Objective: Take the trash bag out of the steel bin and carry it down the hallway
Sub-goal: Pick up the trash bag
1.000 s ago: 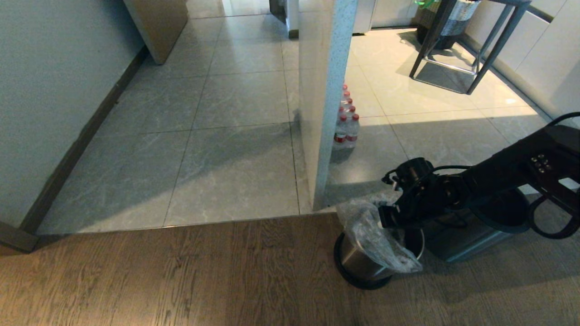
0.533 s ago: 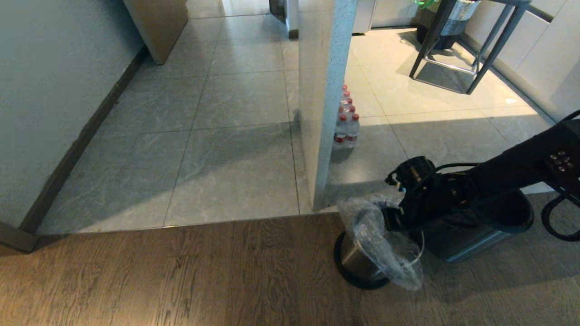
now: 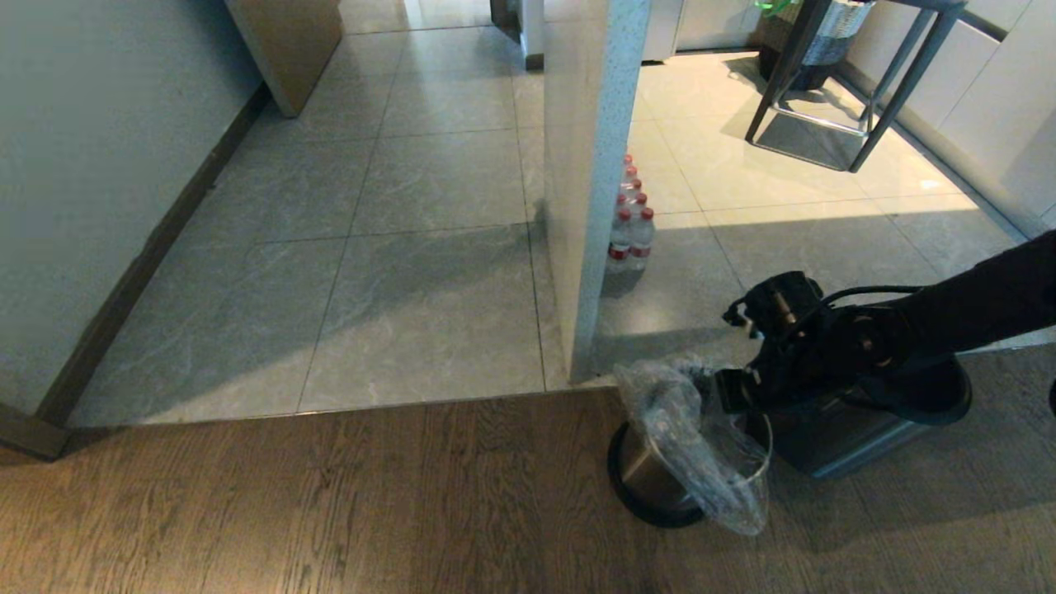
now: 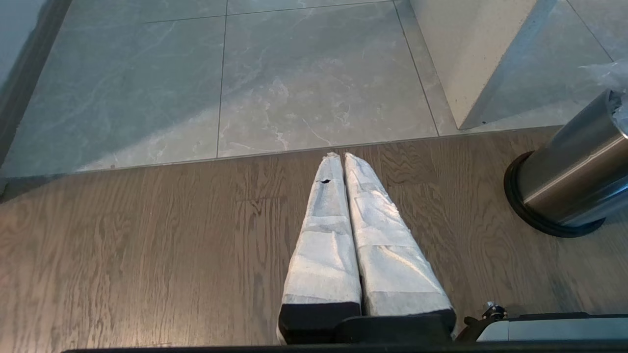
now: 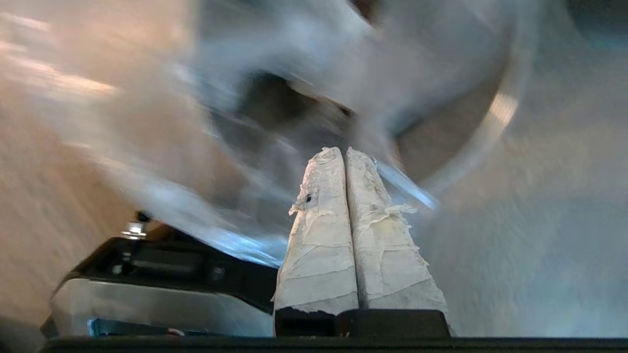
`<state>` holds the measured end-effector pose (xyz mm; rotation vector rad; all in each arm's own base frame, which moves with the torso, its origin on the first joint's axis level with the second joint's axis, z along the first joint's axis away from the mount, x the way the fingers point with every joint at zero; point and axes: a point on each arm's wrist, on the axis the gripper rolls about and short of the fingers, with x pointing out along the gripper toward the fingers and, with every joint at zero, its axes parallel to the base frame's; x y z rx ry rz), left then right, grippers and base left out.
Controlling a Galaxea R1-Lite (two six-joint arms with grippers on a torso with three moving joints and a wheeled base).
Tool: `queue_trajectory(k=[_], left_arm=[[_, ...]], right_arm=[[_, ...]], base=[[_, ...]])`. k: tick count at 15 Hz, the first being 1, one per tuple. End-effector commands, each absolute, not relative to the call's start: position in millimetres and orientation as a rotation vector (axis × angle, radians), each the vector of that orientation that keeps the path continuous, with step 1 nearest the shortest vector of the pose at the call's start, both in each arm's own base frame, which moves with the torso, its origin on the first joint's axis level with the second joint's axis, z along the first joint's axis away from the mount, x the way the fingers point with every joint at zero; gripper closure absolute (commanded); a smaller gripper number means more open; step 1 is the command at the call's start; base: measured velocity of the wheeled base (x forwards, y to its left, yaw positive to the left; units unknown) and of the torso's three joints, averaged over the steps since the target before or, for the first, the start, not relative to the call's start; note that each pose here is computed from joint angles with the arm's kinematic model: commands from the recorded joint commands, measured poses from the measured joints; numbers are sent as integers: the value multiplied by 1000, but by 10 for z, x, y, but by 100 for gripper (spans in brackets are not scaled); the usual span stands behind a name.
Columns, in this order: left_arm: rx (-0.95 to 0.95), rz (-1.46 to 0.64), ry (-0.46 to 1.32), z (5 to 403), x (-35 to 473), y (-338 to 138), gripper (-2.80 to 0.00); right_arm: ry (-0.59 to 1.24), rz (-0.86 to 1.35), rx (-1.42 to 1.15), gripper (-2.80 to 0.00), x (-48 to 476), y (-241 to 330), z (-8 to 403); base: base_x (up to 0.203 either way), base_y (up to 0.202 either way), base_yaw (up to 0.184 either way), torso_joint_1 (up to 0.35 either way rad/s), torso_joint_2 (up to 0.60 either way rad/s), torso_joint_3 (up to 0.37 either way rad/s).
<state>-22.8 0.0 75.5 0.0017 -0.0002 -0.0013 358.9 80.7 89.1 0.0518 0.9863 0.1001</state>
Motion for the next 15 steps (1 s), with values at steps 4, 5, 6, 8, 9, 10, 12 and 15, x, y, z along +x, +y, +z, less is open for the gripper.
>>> queue_trajectory(k=[4,5,6,8,9,10,12,15], left_arm=[[2,-2,0,755,-228,0,0],[2,-2,0,755,-228,0,0],[2,-2,0,755,-228,0,0],[2,-2,-1,755,-229,0,0],[2,-2,0,755,-228,0,0],[2,-2,0,755,-228,0,0],[2,-2,0,755,-228,0,0],[2,-2,0,755,-228,0,0]], right_arm=[[961,-1,84,0,3555,576,998],[939,39,93,0,3554,642,1080],[925,107,118,0,3537,735,1172],[947,227,178,0,3441,875,1318],[973,266,186,0,3402,939,1326],[992,287,174,0,3382,1016,1298],[1041,322,149,0,3378,1164,1176],[1111,365,128,0,3446,1304,1003]], base=[[0,0,0,0,0,0],[0,0,0,0,0,0],[0,0,0,0,0,0],[0,0,0,0,0,0],[0,0,0,0,0,0],[0,0,0,0,0,0],[0,0,0,0,0,0],[0,0,0,0,0,0]])
